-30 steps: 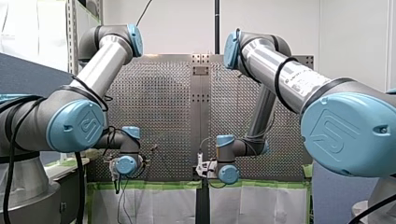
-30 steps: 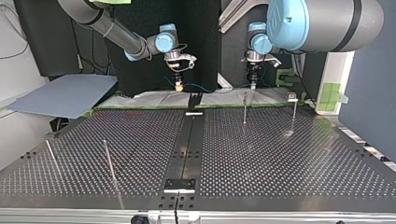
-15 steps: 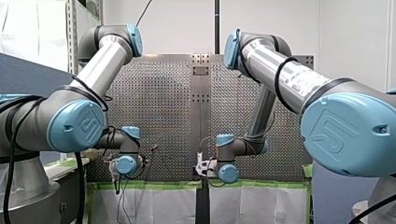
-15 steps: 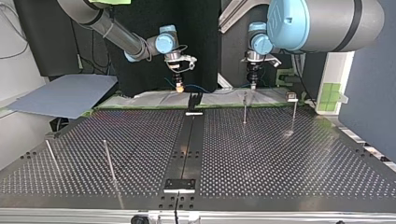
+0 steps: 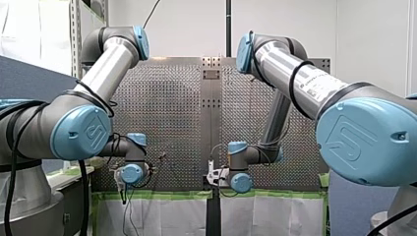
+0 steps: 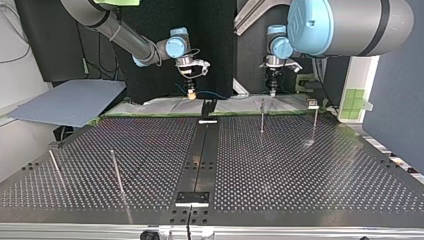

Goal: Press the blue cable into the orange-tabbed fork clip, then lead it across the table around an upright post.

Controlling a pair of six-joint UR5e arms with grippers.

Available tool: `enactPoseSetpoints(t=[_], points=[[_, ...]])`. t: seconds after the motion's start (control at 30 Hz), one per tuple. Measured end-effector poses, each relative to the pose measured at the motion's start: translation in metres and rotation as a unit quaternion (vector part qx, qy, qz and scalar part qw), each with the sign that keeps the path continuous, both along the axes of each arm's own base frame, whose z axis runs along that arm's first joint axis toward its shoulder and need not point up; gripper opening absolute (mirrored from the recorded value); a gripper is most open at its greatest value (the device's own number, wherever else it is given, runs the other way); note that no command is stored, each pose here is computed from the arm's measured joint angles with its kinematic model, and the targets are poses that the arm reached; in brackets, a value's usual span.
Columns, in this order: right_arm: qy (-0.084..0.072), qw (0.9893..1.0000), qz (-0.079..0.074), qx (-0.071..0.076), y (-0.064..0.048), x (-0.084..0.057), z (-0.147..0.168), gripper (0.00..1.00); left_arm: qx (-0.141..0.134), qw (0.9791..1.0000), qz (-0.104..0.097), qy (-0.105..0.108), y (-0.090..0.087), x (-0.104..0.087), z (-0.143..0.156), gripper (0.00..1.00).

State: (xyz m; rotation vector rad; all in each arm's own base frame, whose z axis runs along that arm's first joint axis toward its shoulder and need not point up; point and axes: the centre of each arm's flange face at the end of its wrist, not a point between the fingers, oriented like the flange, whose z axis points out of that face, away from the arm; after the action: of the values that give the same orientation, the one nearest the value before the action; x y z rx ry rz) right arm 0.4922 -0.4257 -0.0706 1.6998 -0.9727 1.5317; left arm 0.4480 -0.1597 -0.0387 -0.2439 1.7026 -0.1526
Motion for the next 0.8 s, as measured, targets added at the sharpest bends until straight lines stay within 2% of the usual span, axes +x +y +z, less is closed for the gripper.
enactPoseSetpoints(t=[0.4, 0.6, 0.8], points=[[0.0, 1.0, -0.003, 0.0, -0.004, -0.002, 0.0, 0.0, 0.003, 0.9998, -0.011, -0.017, 0.003, 0.009, 0.014, 0.0], [0.001, 1.0, -0.004, 0.001, -0.005, -0.003, 0.0, 0.0, 0.004, 0.9998, -0.014, -0.015, 0.004, 0.011, 0.015, 0.0], [0.001, 1.0, -0.008, 0.002, -0.01, -0.007, 0.0, 0.0, 0.006, 0.9996, -0.022, -0.014, 0.001, 0.026, 0.019, 0.0]])
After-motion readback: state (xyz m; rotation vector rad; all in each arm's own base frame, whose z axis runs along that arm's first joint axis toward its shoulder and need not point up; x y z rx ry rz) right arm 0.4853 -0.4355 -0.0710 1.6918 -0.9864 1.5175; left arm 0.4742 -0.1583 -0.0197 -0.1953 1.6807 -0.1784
